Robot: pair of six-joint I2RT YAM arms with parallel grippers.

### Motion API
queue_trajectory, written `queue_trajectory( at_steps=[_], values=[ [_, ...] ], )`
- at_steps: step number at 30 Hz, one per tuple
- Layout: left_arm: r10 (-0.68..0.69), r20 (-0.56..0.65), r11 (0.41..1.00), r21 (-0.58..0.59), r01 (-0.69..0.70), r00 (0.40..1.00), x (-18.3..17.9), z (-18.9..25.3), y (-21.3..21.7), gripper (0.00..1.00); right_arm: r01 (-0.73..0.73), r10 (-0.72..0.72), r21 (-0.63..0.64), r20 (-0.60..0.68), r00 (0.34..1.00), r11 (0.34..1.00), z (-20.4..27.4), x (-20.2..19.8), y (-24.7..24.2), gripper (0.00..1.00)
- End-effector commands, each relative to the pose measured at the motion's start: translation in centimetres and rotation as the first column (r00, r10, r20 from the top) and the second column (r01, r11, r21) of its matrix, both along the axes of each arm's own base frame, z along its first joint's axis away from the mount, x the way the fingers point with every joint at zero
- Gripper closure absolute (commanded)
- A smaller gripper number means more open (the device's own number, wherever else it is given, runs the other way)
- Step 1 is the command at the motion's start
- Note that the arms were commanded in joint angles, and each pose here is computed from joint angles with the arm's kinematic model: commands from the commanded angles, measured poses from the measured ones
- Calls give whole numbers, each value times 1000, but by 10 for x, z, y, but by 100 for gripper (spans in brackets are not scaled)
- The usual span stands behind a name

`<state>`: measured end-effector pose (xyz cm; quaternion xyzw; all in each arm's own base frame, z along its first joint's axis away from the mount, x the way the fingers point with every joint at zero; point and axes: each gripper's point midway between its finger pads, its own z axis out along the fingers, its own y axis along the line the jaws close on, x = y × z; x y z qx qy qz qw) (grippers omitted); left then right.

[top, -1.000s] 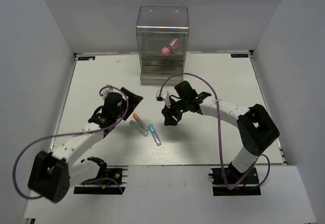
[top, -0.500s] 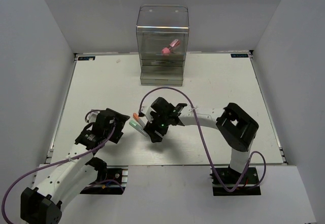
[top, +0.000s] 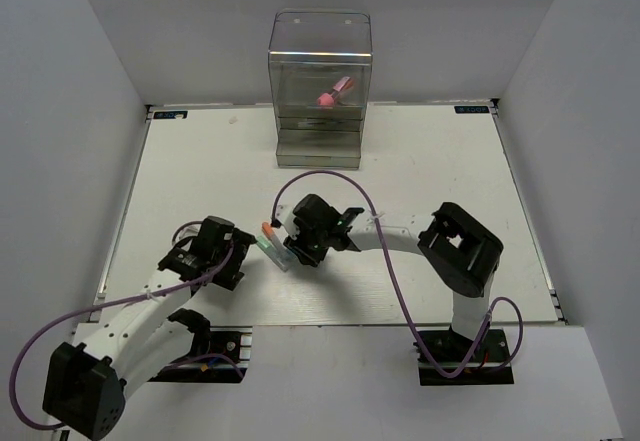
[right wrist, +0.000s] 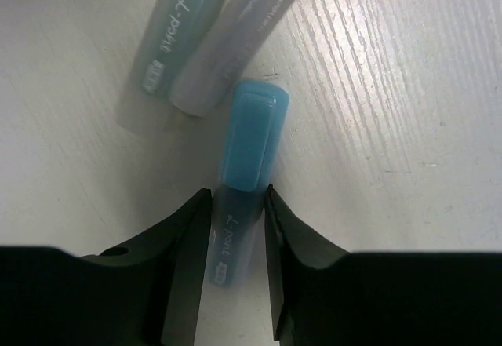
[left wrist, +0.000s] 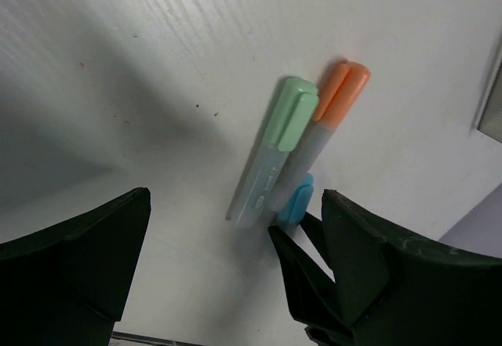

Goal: Sort the stationery into containers
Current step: Pick up the pen from the center of the board, then place the pen in the drawer.

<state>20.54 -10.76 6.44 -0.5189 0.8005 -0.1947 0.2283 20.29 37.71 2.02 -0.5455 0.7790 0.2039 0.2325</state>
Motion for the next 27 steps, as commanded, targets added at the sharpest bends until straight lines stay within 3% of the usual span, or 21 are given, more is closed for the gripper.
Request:
queue_trajectory(
  at_steps=[1,3,4,8,16,21,27],
  values=[
    [16,-31,1000,-20,-16,999,3,2,-5,0,-1,1,-59,-6,1000,998,-21,-5,-17,64],
    [11,-49,1000,-20,-12,999,4,1,-7,0,-14,16,-56,26,1000,998,-17,-1,-18,70],
    [6,-65,1000,-21,-7,998,2,-2,-8,0,-17,20,-58,42,999,998,-16,2,-20,80],
    [-4,-99,1000,-24,2,995,5,-9,-13,0,-4,8,-31,150,989,1000,8,38,-26,100],
    [-25,-108,1000,-21,23,994,16,-9,-20,0,45,-64,51,470,880,998,108,159,-37,100],
    [-30,-120,999,-25,27,992,15,-11,-21,0,9,-54,79,595,802,997,158,221,-42,100],
    [-34,-140,999,-25,31,990,13,-15,-22,3,-125,110,-26,675,729,992,154,264,-37,100]
  ],
)
